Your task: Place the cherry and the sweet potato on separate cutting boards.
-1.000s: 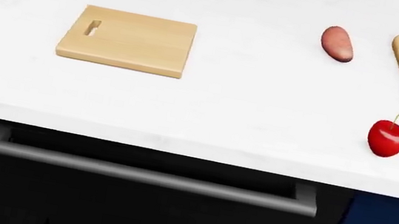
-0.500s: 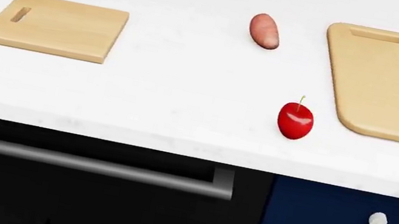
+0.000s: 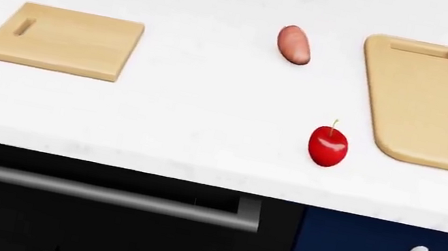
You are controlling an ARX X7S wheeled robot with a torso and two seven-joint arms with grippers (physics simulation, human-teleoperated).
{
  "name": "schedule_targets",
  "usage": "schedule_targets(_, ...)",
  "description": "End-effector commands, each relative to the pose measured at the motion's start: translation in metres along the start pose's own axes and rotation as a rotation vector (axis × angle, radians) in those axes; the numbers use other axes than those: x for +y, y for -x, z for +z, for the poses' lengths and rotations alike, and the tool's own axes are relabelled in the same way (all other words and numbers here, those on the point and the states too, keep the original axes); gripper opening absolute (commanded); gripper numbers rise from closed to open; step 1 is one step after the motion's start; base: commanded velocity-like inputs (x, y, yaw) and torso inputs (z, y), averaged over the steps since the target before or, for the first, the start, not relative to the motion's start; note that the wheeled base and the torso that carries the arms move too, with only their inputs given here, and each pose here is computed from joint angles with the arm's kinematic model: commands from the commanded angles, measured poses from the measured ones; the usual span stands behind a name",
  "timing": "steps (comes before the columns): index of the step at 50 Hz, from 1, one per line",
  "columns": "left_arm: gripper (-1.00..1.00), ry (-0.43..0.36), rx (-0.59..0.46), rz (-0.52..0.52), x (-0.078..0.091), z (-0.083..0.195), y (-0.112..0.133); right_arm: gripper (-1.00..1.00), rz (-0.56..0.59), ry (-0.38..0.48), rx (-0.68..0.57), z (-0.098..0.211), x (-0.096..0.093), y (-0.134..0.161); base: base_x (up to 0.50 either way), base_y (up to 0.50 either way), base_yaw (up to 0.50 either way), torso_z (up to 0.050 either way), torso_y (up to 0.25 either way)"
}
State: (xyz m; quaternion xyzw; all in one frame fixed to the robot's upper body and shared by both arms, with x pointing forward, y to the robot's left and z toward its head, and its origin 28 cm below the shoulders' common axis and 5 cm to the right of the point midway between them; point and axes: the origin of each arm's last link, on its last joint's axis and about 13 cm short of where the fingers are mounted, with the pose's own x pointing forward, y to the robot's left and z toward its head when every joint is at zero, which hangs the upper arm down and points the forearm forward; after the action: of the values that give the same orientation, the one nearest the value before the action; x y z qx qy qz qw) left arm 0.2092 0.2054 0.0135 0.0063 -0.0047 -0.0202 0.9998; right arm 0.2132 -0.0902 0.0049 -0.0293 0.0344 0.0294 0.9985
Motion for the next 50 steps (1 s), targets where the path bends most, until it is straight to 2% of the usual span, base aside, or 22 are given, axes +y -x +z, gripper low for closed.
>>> schedule_targets(1,1.00,-0.005,-0.015,-0.008,-0.001,0.001,0.000,1.00,-0.003,0.006,0.002,0.000,0.000,-0.001,0.00,0.00,0.00,0.050,0.027)
schedule_targets(21,1.00,0.008,-0.028,-0.005,0.001,0.002,0.001,1.00,-0.009,0.016,0.002,-0.001,0.000,0.000,0.00,0.00,0.00,0.050,0.025)
schedule_targets(22,1.00,0.010,-0.028,-0.007,0.001,0.002,0.001,1.00,-0.014,0.042,0.004,-0.001,0.000,0.000,0.00,0.00,0.00,0.050,0.027)
schedule_targets(28,1.00,0.006,-0.036,-0.007,0.000,0.002,0.001,1.00,-0.007,0.015,0.004,0.000,0.001,-0.001,0.00,0.00,0.00,0.050,0.026)
schedule_targets(32,1.00,0.013,-0.006,0.012,-0.001,0.001,-0.001,1.00,-0.010,0.013,0.002,0.000,0.000,-0.001,0.00,0.00,0.00,0.000,0.000)
schedule_targets(35,1.00,-0.011,0.005,0.005,-0.003,0.002,0.000,1.00,-0.008,0.015,0.001,0.000,0.000,-0.001,0.00,0.00,0.00,0.000,0.000)
schedule_targets(36,1.00,0.044,-0.015,0.000,-0.002,0.006,0.000,1.00,-0.009,0.014,-0.008,0.004,0.001,-0.001,0.00,0.00,0.00,0.000,0.000)
schedule_targets(37,1.00,0.038,0.003,-0.008,-0.002,0.012,0.001,1.00,-0.007,0.018,-0.012,0.007,0.001,-0.001,0.00,0.00,0.00,0.000,0.000)
schedule_targets(38,1.00,-0.034,-0.030,-0.024,-0.003,0.021,0.001,1.00,0.010,-0.022,-0.034,0.013,0.003,-0.002,0.00,0.00,0.00,0.000,0.000)
schedule_targets(39,1.00,-0.046,-0.040,-0.022,-0.004,0.024,0.000,1.00,0.016,-0.033,-0.035,0.016,0.003,-0.003,0.00,0.00,0.00,0.000,0.000)
schedule_targets(40,1.00,0.035,-0.007,-0.013,-0.003,0.031,-0.005,1.00,0.007,0.021,-0.053,0.023,0.003,-0.006,0.00,0.00,0.00,0.000,0.000)
schedule_targets(41,1.00,0.041,-0.024,-0.023,-0.001,0.040,-0.007,1.00,0.011,0.006,-0.060,0.032,0.002,-0.009,0.00,0.00,0.00,0.000,0.000)
schedule_targets(43,1.00,0.030,-0.006,-0.055,-0.003,0.057,-0.014,1.00,0.006,0.011,-0.090,0.054,-0.003,-0.015,0.00,0.00,0.00,0.000,0.000)
schedule_targets(46,1.00,0.029,-0.042,-0.067,-0.001,0.085,-0.021,1.00,0.011,0.029,-0.142,0.087,-0.009,-0.019,0.00,0.00,0.00,0.000,0.000)
schedule_targets(47,1.00,0.023,-0.042,-0.069,0.000,0.092,-0.021,1.00,0.026,0.065,-0.159,0.098,-0.011,-0.020,0.00,0.00,0.00,0.000,0.000)
schedule_targets(50,1.00,0.014,-0.052,-0.089,0.001,0.109,-0.023,1.00,0.045,0.075,-0.164,0.117,-0.015,-0.024,0.00,0.00,0.00,0.000,0.000)
